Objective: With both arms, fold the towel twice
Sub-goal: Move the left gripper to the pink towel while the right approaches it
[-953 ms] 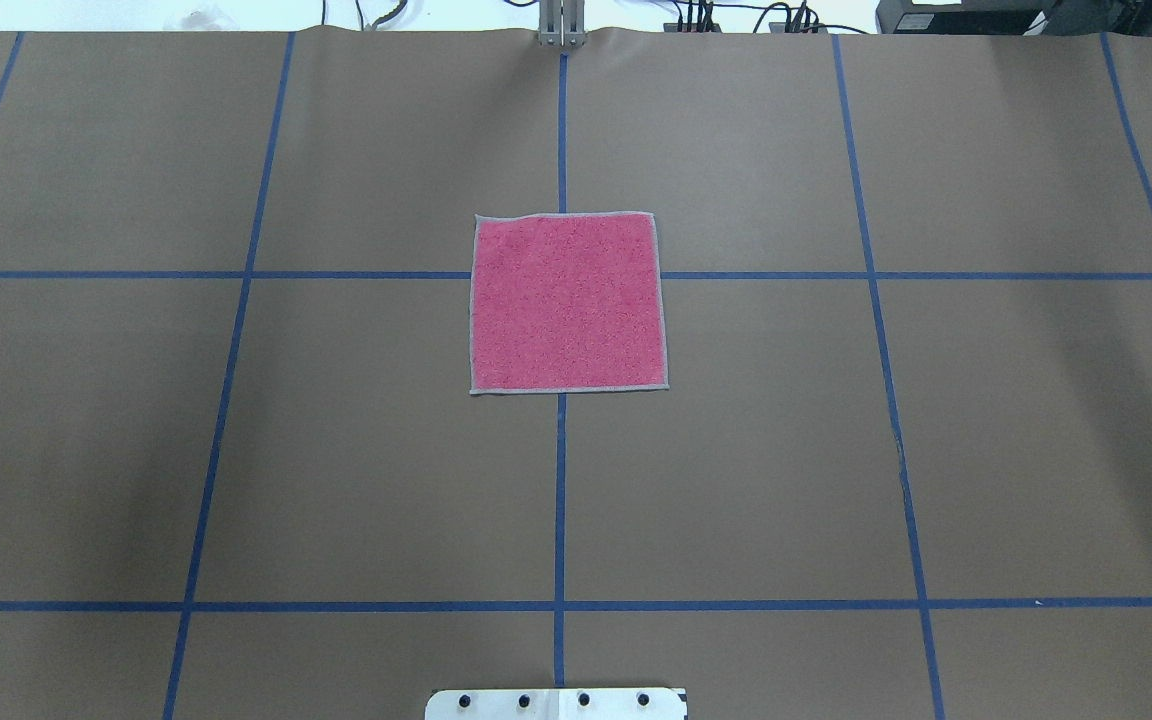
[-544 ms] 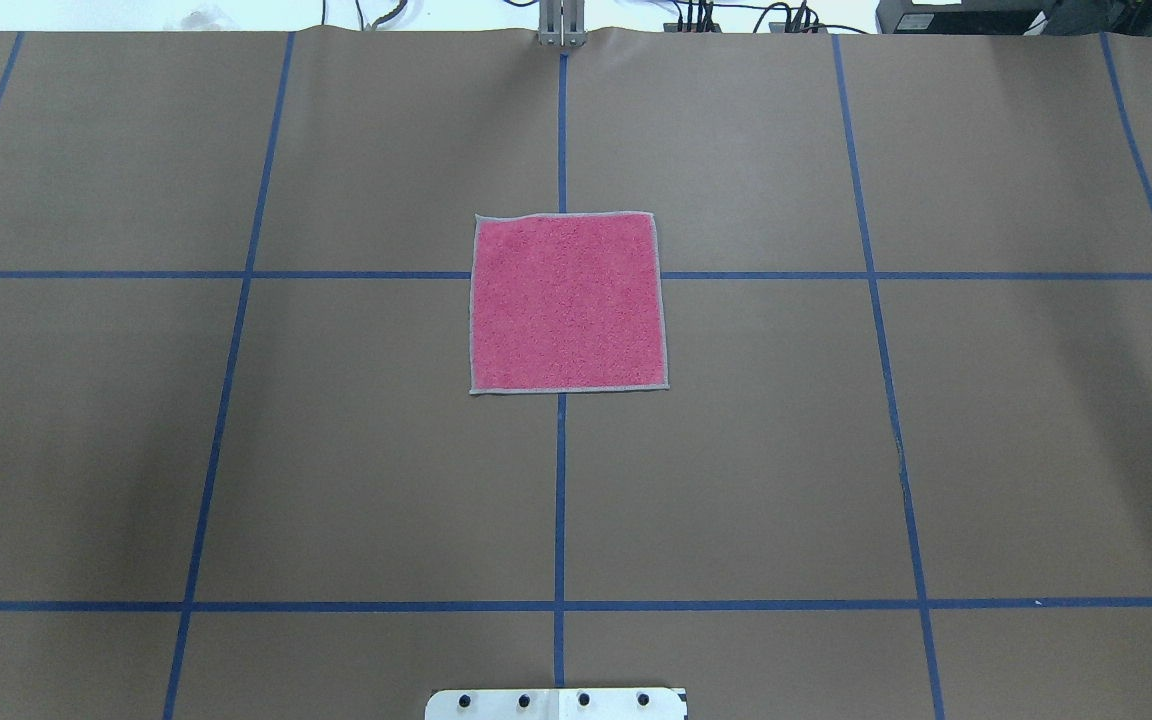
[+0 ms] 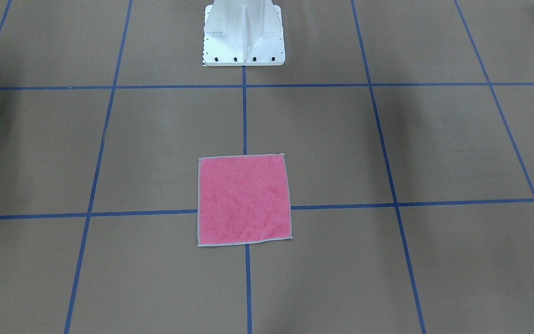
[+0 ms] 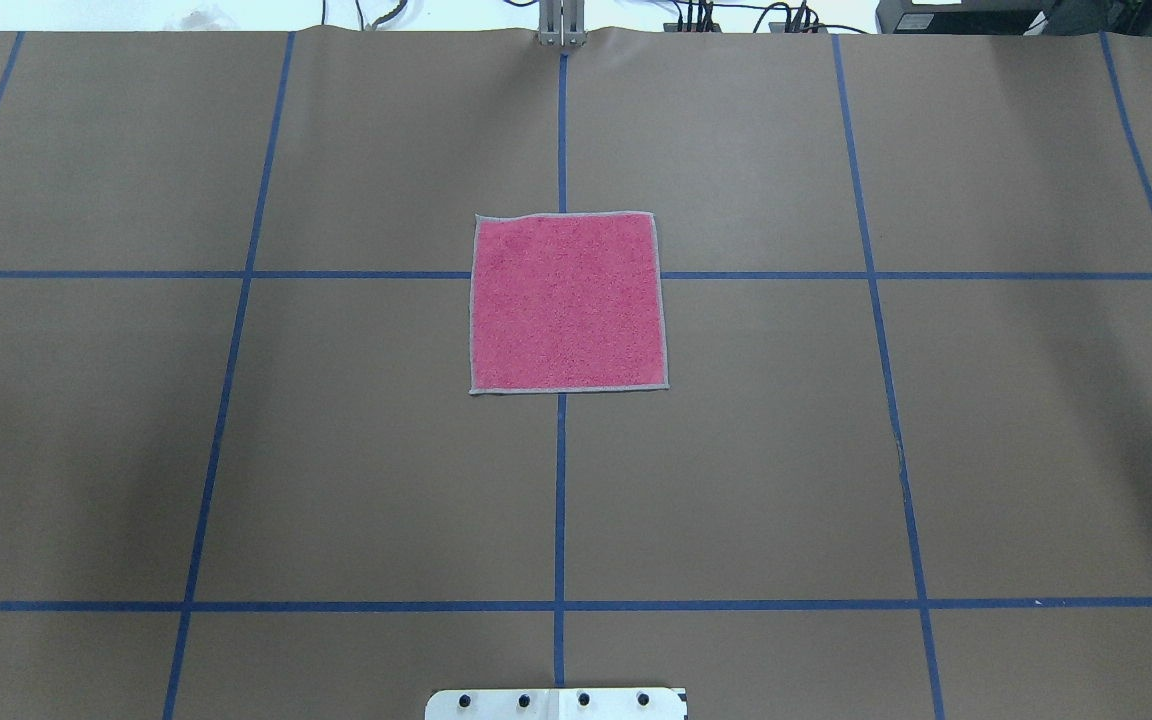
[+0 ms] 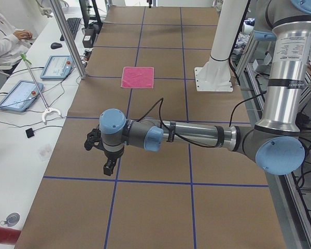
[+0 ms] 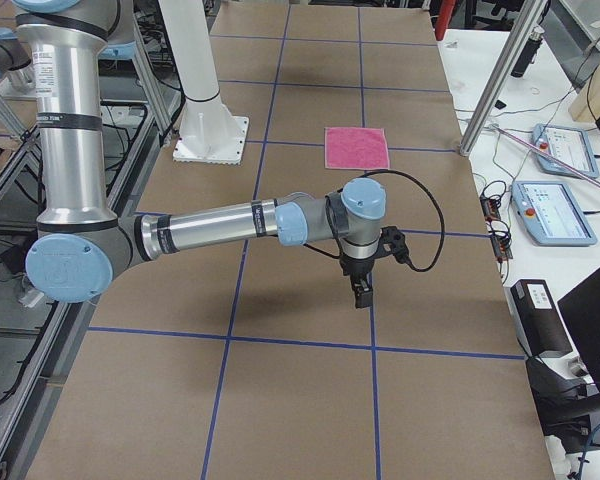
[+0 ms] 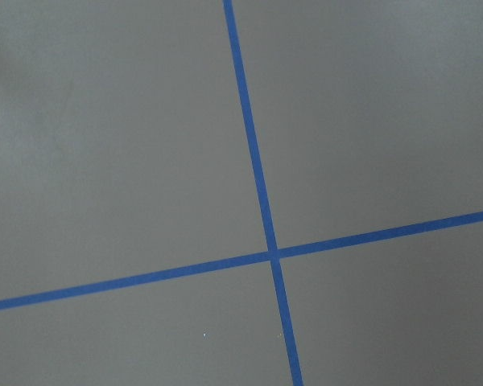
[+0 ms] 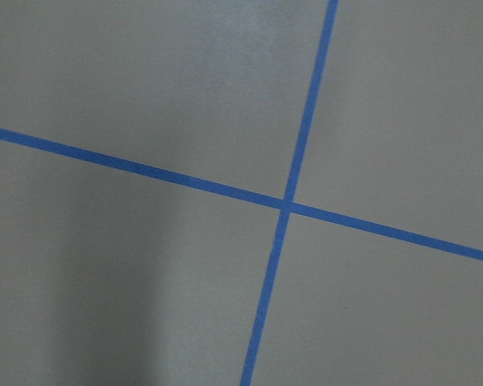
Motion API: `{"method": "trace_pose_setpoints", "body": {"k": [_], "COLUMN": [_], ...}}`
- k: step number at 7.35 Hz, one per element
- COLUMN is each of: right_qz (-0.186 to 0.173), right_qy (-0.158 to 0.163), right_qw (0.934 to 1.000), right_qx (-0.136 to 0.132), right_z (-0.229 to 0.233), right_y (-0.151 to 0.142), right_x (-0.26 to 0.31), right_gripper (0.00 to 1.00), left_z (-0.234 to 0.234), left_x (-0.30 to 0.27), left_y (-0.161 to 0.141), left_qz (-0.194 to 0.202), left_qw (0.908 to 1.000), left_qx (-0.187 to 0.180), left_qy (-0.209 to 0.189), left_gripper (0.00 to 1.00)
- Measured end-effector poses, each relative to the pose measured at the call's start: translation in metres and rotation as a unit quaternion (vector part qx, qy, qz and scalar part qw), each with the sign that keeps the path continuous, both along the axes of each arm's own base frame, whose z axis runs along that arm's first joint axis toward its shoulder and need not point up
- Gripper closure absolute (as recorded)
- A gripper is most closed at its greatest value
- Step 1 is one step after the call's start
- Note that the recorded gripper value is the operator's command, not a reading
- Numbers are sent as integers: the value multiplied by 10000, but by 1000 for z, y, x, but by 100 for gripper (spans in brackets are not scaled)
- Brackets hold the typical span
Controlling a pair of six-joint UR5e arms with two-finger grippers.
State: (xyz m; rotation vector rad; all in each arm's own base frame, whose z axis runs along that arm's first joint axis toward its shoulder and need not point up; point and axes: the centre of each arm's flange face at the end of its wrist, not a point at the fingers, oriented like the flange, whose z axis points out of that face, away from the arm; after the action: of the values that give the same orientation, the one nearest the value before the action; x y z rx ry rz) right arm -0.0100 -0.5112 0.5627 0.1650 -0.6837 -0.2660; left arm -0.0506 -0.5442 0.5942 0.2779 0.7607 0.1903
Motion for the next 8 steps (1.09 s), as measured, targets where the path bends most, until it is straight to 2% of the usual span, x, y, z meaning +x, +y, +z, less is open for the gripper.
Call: {"method": "trace_pose_setpoints", "body": {"k": [2, 3, 5, 8], "right_qz": [-51, -6, 203, 582], "right_qy": [-255, -335, -517, -919], "right_qw": [9996, 9993, 9978, 9924], "right_qx": [-64, -144, -360, -581], "right_z": [-27, -44, -81, -119], "right_y": [-14, -23, -35, -22], "right_x": [-40, -64, -117, -208], "right_gripper": [1, 1, 1, 1], "left_z": [-20, -33, -62, -106], "left_x": [38, 55, 98, 187], "left_y": [-12, -17, -21, -23], "left_qz": [166, 91, -42, -193], "left_qw": [9993, 9990, 9955, 9883], "left_qx": [331, 292, 39, -430], "left_qy": [96, 317, 942, 1450], "left_gripper": [0, 0, 0, 0]}}
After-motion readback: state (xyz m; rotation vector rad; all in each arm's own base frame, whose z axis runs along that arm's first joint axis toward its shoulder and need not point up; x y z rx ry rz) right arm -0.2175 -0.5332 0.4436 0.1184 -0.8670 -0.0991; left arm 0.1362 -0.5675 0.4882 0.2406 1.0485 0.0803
